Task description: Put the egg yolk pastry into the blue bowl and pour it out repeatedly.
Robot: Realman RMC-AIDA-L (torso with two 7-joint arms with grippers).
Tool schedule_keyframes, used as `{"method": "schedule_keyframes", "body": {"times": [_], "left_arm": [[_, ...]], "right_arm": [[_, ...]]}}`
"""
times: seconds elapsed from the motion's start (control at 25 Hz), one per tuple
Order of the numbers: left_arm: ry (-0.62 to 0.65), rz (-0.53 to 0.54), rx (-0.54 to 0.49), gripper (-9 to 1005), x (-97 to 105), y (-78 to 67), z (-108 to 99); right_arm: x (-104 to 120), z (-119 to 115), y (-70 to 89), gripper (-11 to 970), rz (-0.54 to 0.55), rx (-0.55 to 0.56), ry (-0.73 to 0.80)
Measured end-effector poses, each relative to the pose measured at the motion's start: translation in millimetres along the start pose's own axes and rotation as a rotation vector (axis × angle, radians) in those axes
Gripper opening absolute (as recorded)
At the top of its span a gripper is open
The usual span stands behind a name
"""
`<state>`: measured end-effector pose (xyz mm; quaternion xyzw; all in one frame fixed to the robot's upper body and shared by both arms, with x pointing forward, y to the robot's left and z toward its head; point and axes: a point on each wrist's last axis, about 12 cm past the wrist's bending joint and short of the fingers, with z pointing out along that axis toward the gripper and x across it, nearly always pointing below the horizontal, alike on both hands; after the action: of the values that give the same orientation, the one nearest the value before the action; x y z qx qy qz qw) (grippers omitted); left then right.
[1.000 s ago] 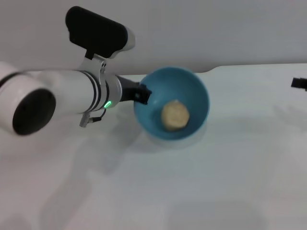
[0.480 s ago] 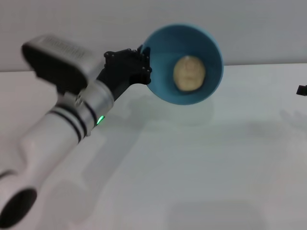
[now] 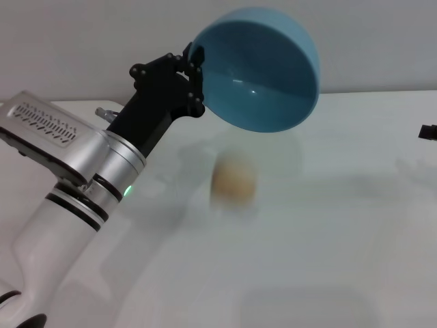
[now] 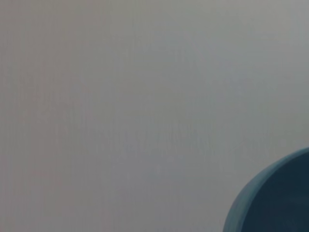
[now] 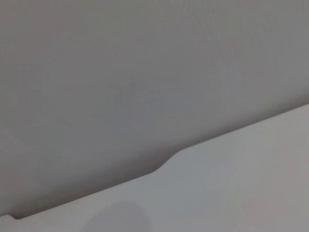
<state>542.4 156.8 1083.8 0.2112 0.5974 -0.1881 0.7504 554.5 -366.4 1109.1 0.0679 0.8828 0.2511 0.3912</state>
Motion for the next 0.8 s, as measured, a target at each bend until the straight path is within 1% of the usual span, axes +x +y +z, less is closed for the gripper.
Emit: {"method": "schedule_keyframes", "body": {"times": [0.32, 0.52, 0.6, 0.68, 0.72, 0.76, 0.8], "left_arm": [[-0.017, 0.002, 0.001, 0, -1.7, 0.7, 1.6], [0.004, 0.003, 0.007, -1, -1.7, 0.8, 4.4], [0.047, -0.001, 0.011, -1, -2.1, 0.8, 9.8], [0.127, 0.002, 0.014, 0, -2.1, 1.6, 18.5], [0.226, 0.013, 0.000, 0, -3.4, 7.3, 28.3], [0.274, 0.015, -0.011, 0, -6.1, 10.6, 33.9], [0.274, 0.015, -0.011, -1, -6.1, 10.6, 33.9]], "right_arm": [[2.9, 1.4, -0.3, 470, 0.004, -0.002, 0.010], [3.6, 1.6, 0.0, 469, -0.001, -0.005, 0.012], [4.1, 2.7, 1.7, 469, 0.003, -0.018, 0.015], [3.7, 4.2, 4.4, 469, 0.004, -0.036, 0.024], [2.8, 5.9, 8.2, 469, -0.001, -0.056, 0.036], [2.1, 6.7, 9.9, 469, -0.003, -0.064, 0.040], [2.1, 6.7, 9.9, 469, -0.003, -0.064, 0.040]]}}
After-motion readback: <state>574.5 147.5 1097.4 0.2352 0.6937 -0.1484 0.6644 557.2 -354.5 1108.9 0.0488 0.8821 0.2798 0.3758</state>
